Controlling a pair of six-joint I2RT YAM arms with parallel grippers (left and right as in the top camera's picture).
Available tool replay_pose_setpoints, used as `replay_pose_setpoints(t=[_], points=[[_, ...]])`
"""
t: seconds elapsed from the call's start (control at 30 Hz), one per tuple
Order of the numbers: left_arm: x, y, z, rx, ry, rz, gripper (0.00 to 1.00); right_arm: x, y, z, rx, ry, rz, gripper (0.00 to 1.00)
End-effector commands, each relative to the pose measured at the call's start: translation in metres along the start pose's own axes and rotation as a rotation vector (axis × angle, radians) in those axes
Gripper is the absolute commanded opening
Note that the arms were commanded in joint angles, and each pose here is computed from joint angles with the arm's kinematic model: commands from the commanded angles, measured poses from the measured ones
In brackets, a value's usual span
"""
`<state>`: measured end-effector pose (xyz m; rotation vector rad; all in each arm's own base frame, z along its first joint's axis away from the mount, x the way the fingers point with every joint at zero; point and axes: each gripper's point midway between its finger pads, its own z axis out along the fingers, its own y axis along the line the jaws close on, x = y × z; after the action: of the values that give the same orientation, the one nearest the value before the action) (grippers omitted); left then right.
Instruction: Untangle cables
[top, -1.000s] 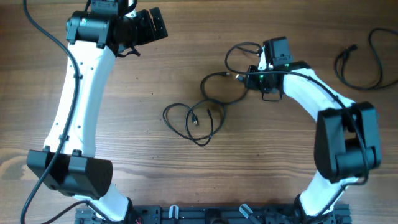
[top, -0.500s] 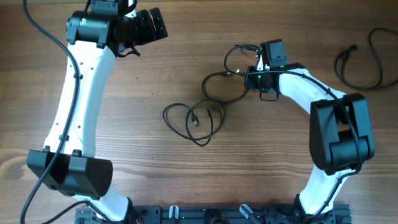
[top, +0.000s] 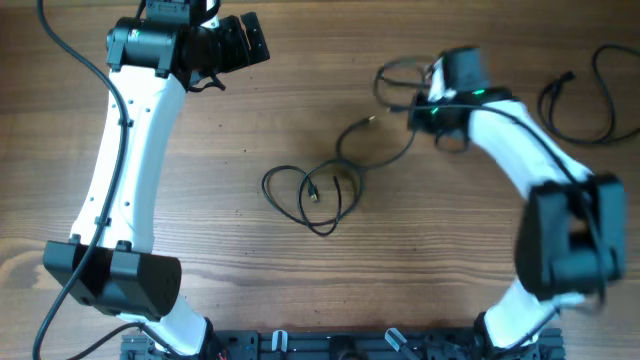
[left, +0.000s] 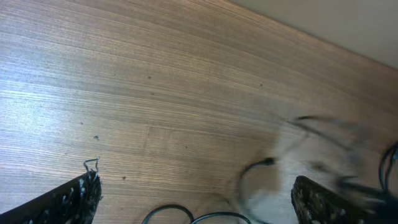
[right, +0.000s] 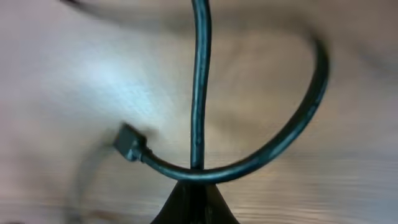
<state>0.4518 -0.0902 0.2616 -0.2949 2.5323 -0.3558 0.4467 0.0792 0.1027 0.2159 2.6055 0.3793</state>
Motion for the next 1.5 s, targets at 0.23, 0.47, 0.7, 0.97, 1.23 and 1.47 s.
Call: replay_pose_setpoints(t=[0.23,0.47,0.7,0.97,1.23,1.47], points=[[-0.005,-0.001,-0.010,0.001,-0.028,0.013,1.00,-0.104,-0.129,-0.224,0.157,-0.581,0.262,0.04],[-0.005,-0.001,-0.010,0.001,-0.028,0.013,1.00,-0.087,-0.246,-0.239,0.309,-0.605,0.536,0.04],[-0.005,-0.001,-0.010,0.001,-0.028,0.010,1.00,-0.031,-0.328,-0.219,0.390,-0.483,0.864,0.04],[-0.002,0.000,-0.010,-0.004,-0.016,0.009,1.00,0.013,-0.380,-0.185,0.443,-0.353,0.999,0.04],[-0.001,0.001,-0.010,-0.006,-0.011,0.009,1.00,0.011,-0.370,-0.165,0.321,-0.312,1.002,0.78],[-0.001,0.001,-0.010,-0.006,-0.010,0.008,1.00,-0.013,-0.345,-0.211,0.300,-0.426,0.889,0.80]])
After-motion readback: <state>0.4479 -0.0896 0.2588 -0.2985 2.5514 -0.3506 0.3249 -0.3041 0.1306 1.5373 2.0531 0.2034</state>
